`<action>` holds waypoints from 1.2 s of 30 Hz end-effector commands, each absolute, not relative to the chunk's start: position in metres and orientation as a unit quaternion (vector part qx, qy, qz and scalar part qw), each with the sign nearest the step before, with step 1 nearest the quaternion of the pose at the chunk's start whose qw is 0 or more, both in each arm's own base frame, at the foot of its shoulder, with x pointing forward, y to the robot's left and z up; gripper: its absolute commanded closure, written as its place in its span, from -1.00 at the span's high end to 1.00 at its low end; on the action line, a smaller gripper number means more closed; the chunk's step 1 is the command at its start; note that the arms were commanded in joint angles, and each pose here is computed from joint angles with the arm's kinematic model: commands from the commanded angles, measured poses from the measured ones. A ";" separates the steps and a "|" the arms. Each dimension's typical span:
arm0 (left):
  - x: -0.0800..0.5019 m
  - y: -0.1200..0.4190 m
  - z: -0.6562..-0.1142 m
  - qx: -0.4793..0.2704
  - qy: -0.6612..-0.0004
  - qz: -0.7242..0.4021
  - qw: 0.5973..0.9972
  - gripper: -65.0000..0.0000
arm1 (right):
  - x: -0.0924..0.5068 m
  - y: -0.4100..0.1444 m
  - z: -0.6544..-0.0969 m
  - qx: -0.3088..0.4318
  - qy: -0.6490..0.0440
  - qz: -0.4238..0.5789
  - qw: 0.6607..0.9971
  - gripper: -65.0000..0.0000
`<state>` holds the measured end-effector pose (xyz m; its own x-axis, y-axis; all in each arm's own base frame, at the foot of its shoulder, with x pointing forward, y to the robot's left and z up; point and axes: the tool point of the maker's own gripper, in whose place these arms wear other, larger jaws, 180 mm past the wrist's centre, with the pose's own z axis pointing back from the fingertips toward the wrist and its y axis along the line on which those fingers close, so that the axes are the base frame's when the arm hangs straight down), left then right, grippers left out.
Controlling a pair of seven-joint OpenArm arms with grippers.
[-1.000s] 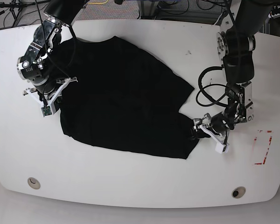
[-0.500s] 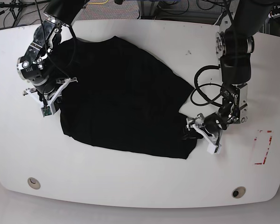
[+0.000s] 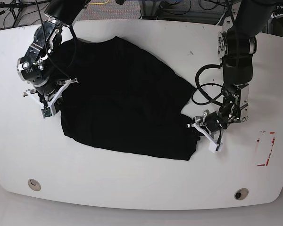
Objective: Fold the T-shirt properly
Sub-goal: 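Shift the left gripper along the shirt's side edge, keeping hold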
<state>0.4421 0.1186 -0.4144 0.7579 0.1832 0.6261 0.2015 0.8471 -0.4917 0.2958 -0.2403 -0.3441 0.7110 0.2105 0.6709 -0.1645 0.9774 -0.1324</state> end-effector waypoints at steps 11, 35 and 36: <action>0.450 0.125 -0.393 -0.262 -0.369 -0.034 0.891 -1.00 | 0.312 -0.243 -0.320 -0.040 -0.407 0.105 0.906 -1.00; 0.442 0.134 -0.335 -0.221 -0.453 -0.090 0.859 -1.00 | 0.321 -0.243 -0.307 -0.048 -0.421 0.108 0.899 -1.00; 0.441 0.134 -0.333 -0.219 -0.456 -0.093 0.858 -1.00 | 0.321 -0.243 -0.306 -0.048 -0.422 0.108 0.899 -1.00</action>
